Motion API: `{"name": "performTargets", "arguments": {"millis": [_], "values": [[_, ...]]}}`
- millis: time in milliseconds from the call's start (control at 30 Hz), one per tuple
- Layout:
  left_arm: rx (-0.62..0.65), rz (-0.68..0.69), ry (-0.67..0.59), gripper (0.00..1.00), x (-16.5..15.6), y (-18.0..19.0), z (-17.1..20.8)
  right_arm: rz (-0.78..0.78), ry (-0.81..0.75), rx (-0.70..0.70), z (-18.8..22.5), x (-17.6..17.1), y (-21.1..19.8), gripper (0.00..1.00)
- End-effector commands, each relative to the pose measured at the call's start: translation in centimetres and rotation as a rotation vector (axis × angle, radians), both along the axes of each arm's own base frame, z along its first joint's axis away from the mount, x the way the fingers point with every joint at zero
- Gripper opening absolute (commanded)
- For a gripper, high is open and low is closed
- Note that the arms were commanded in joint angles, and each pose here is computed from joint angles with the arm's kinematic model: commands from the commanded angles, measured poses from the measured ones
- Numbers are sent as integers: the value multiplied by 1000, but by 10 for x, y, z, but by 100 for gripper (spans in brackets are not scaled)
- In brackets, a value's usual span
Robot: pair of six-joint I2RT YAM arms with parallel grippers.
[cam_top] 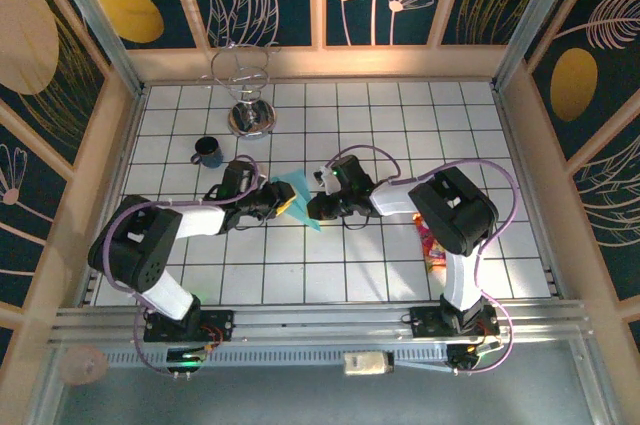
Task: Fold a paper plane with a square sheet of paper (pick it up from the middle)
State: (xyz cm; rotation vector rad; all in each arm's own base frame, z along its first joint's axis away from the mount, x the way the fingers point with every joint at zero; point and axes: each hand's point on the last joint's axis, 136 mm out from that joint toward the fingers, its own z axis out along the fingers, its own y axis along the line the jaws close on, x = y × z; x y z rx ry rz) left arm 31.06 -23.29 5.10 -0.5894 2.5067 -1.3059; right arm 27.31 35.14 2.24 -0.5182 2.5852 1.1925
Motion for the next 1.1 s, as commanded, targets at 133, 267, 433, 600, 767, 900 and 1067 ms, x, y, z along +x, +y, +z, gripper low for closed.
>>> {"name": "performTargets", "arguments": {"millis": [133,267,433,600,767,900,1067], "values": [[44,-32,-21,41,9,-6,-3,-8,64,6,-15,-8,-6,6],[87,-32,4,42,9,-4,-13,-10,65,15,-13,-7,-7,6],[111,-37,41,45,4,-1,-26,-14,68,16,-13,-7,-7,7],[144,-31,75,46,1,3,-40,-16,70,15,-13,-7,-8,8],[208,-27,125,48,-3,11,-54,-23,76,17,-13,-6,-10,12],[323,-18,192,50,-11,26,-75,-30,71,33,-7,-6,-10,15],[430,-4,266,51,-22,43,-98,-23,63,62,4,-7,-8,18]]}}
